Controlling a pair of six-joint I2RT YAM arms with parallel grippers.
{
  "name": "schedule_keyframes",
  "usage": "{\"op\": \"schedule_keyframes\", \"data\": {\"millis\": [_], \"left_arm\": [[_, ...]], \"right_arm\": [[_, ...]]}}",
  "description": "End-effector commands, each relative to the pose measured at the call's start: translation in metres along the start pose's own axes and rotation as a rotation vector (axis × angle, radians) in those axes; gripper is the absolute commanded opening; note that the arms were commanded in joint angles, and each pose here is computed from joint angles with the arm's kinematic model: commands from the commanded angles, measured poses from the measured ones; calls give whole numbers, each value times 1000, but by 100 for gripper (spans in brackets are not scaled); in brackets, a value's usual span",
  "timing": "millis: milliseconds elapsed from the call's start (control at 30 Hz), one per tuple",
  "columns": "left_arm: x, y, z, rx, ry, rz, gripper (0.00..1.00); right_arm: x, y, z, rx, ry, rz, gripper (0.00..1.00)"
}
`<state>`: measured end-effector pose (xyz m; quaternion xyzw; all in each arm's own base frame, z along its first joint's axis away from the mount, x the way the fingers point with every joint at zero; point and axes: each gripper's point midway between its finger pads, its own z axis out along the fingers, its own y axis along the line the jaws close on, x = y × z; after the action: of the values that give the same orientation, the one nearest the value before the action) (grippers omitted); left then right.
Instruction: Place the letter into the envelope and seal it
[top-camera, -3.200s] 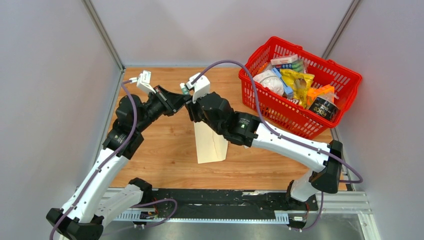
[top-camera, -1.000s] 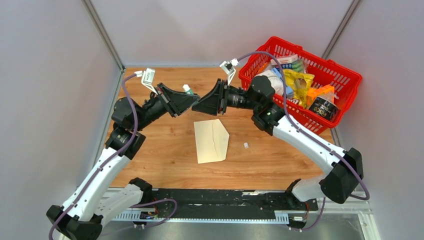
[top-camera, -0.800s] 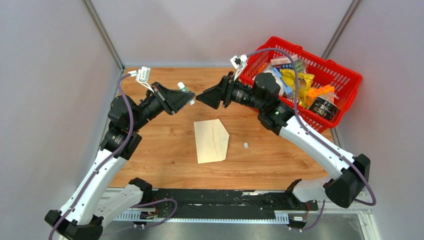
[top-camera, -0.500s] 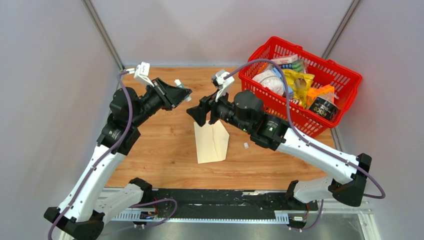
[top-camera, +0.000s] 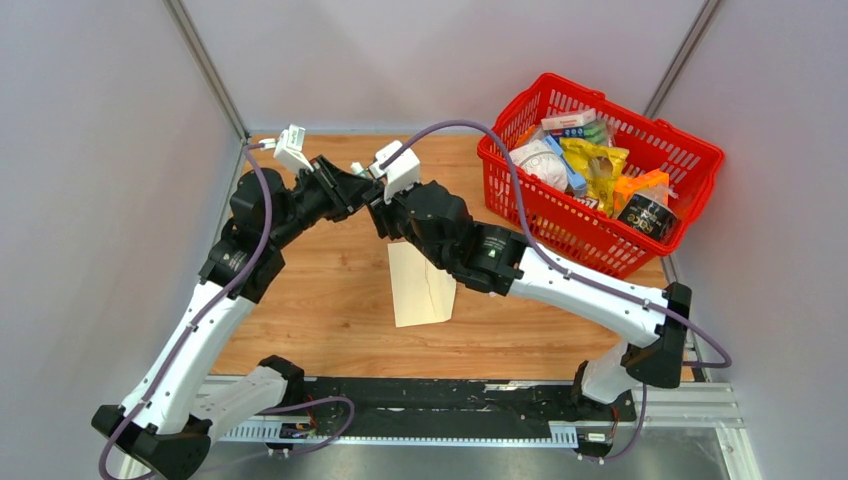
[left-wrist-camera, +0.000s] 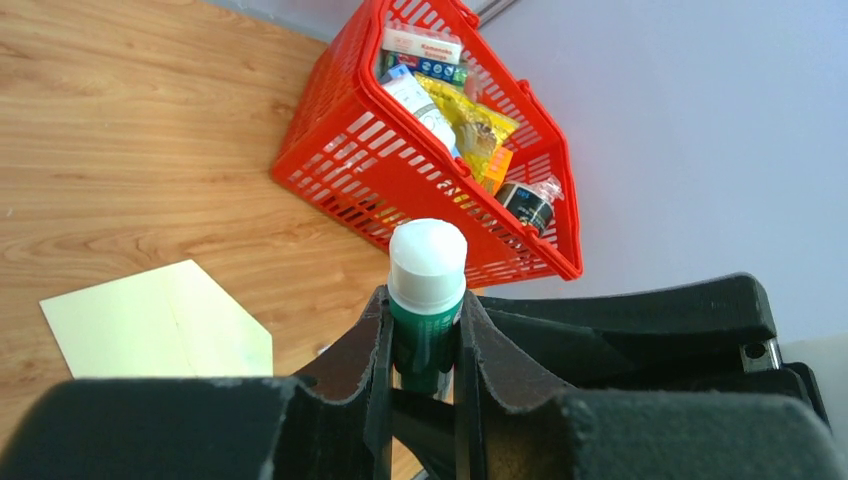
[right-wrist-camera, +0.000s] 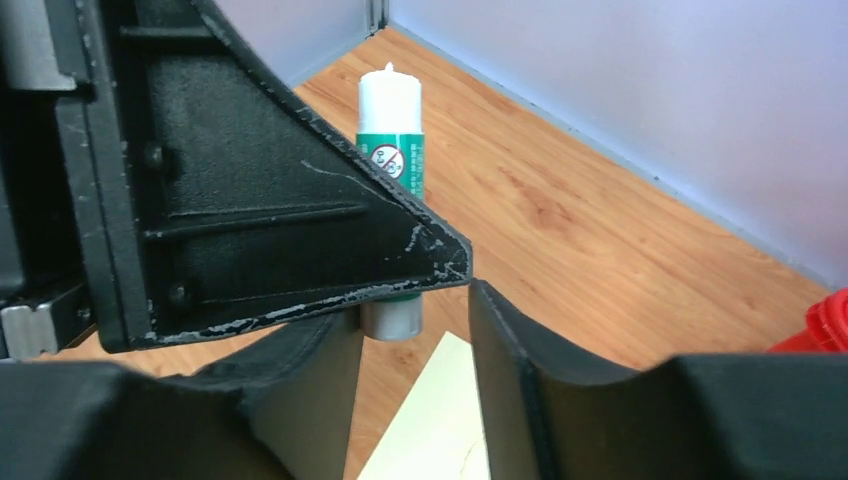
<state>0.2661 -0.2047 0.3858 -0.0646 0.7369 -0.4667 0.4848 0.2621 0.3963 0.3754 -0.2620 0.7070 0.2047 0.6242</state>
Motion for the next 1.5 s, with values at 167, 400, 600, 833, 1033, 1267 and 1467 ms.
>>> {"op": "schedule_keyframes", "data": {"millis": [167, 400, 600, 833, 1033, 1267, 1467], "left_arm": [[-4, -16, -6, 57, 2, 18, 0], [-3, -21, -8, 98, 4, 98, 0], [-1, -56, -11, 308, 21, 195, 0], [4, -80, -22, 455, 52, 268, 0], [-6, -66, -20, 331, 23, 252, 0], [-17, -28, -6, 60, 12, 122, 0], [-19, -24, 1, 33, 7, 70, 0]], "right_arm": [[-32, -5, -3, 1, -43, 7, 13], [-39, 22, -34, -434, -70, 270, 6], [-53, 51, -77, -844, -126, 462, 5], [-66, 53, -98, -973, -157, 516, 19], [-49, 23, -75, -667, -132, 439, 69], [-15, -23, -43, -88, -63, 190, 71], [-16, -25, -27, 66, -41, 116, 68]]}}
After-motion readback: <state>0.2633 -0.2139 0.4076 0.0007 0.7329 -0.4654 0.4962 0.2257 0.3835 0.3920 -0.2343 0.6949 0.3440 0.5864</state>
